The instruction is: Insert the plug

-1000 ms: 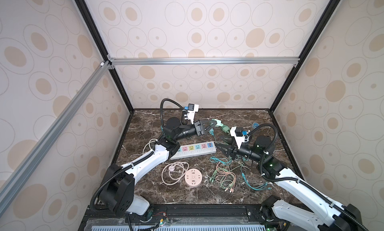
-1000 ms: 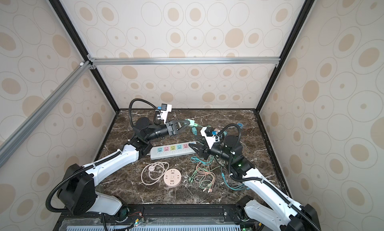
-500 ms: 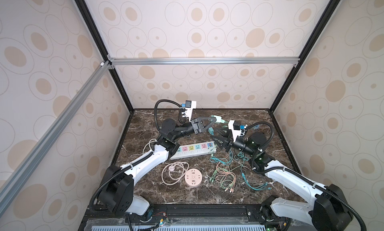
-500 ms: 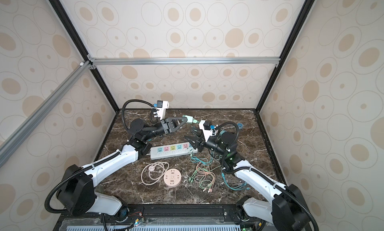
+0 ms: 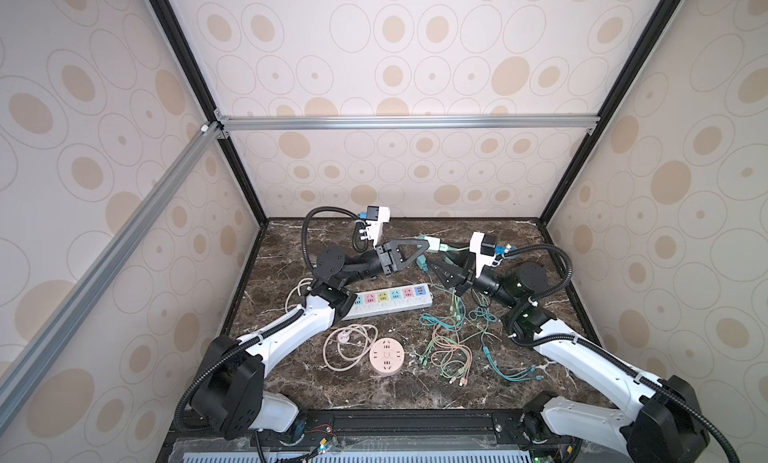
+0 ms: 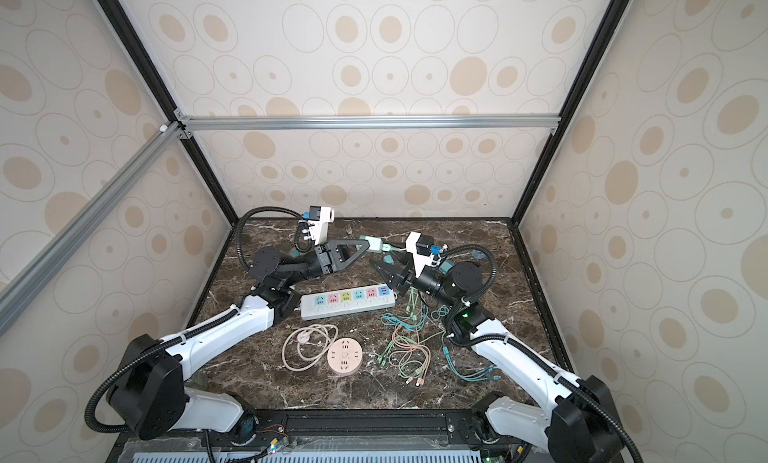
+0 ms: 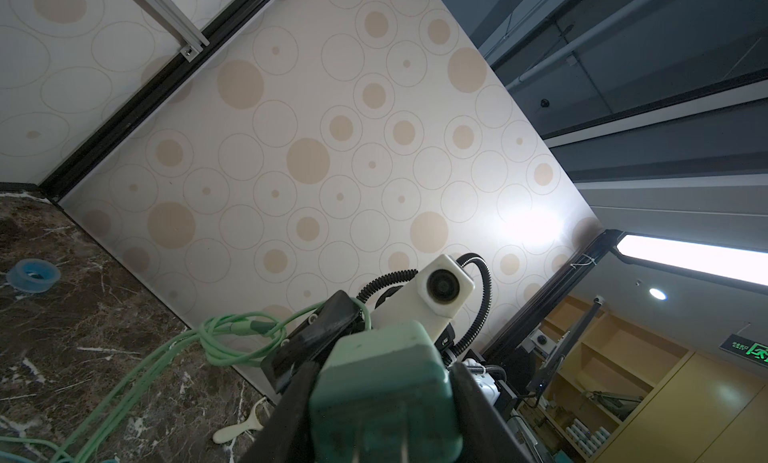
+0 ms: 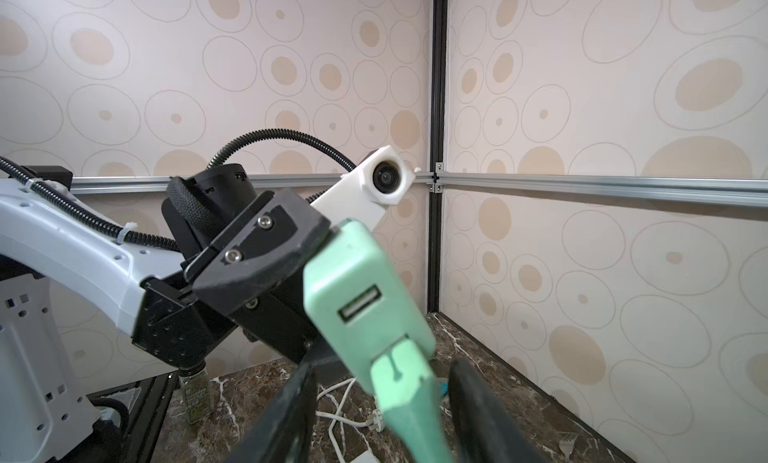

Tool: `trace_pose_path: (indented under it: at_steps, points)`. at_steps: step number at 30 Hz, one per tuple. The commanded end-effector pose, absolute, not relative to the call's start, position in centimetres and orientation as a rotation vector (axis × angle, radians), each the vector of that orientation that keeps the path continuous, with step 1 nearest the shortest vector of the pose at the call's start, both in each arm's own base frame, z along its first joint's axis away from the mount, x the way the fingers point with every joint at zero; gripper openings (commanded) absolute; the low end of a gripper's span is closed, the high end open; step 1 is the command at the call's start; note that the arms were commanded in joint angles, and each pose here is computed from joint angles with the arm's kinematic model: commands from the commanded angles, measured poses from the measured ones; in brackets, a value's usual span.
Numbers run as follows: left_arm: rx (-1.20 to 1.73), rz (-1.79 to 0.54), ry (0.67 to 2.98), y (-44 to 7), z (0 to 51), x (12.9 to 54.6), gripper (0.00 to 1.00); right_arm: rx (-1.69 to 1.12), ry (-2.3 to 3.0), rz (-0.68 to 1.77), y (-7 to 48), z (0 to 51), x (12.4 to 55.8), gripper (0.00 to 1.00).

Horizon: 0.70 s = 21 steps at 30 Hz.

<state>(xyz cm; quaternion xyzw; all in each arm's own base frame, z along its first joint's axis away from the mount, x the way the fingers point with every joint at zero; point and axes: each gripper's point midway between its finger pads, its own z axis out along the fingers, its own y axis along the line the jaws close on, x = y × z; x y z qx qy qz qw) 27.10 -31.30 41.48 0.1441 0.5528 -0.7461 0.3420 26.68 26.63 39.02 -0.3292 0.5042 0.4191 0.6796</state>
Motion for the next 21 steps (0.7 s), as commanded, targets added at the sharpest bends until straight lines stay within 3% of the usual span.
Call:
trace_pose_path:
  at_steps: [1,21]
  points:
    - [0.443,-1.976,1.339,-30.3,43.8,25.3,0.13,-0.739,1.009,0.908,26.0,42.5,25.8,0.54]
    - [0.423,-2.047,1.356,-30.7,42.8,25.5,0.13,-0.791,0.935,0.933,26.7,44.2,25.1,0.49]
